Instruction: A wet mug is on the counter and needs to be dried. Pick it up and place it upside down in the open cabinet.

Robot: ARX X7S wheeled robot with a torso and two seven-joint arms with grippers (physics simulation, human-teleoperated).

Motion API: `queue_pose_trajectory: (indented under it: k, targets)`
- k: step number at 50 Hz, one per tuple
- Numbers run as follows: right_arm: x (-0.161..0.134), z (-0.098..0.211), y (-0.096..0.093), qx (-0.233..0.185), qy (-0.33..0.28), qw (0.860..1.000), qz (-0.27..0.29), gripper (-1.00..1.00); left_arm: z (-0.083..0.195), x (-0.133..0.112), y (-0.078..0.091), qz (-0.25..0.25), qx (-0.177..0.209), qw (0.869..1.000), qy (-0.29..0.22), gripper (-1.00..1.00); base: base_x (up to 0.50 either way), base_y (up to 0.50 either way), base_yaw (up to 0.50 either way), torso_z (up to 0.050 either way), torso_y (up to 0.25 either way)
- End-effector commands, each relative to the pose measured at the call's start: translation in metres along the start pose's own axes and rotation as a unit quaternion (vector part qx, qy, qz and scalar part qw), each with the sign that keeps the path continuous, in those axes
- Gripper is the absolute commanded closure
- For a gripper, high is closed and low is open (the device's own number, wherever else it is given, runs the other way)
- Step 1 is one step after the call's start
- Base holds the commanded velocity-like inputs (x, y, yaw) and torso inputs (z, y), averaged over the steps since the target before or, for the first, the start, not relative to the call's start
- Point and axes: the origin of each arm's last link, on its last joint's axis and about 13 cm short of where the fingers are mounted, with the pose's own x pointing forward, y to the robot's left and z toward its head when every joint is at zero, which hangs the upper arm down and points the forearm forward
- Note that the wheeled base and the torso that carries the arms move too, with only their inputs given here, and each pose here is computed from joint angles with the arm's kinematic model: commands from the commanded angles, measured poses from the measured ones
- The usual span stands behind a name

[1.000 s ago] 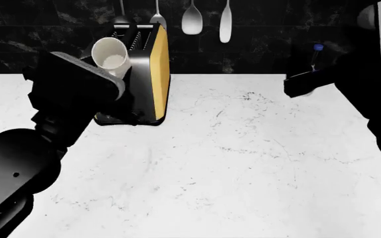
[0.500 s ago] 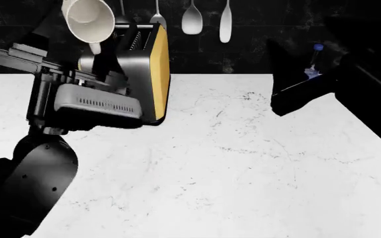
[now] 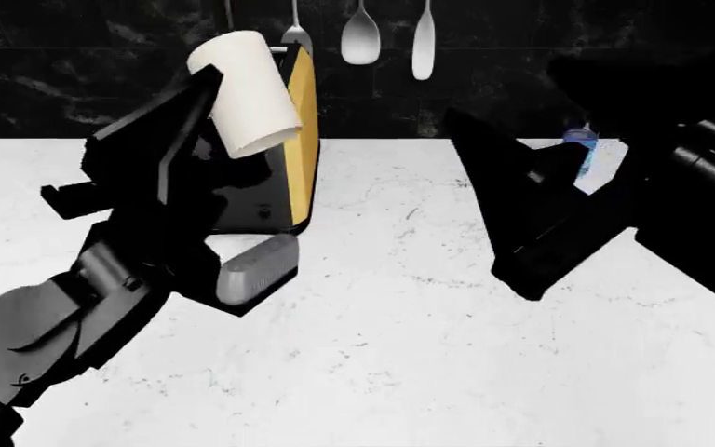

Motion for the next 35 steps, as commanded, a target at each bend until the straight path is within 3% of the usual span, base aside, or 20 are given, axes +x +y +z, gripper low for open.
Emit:
queue_pose_trajectory:
  k: [1,12,20,35]
  targets:
    - [-0.004,-0.008,0.016,0.019,0.031,0.996,0.079,-1.00,-0.010,0.002,-0.007,0.032,0.061,0.994,-0.080,1.00,0.00,0.00,0.00,0.000,0.000]
    - [0.000,-0.017,0.028,0.052,0.058,0.991,0.105,-1.00,-0.007,0.009,-0.001,0.079,0.099,0.986,-0.106,1.00,0.00,0.00,0.00,0.000,0.000]
    - [0.000,-0.021,0.038,0.054,0.059,0.989,0.122,-1.00,-0.003,0.010,0.001,0.109,0.114,0.980,-0.125,1.00,0.00,0.00,0.00,0.000,0.000]
    - [0.006,-0.023,0.045,0.056,0.054,0.987,0.139,-1.00,0.005,0.013,0.001,0.123,0.111,0.977,-0.136,1.00,0.00,0.00,0.00,0.000,0.000]
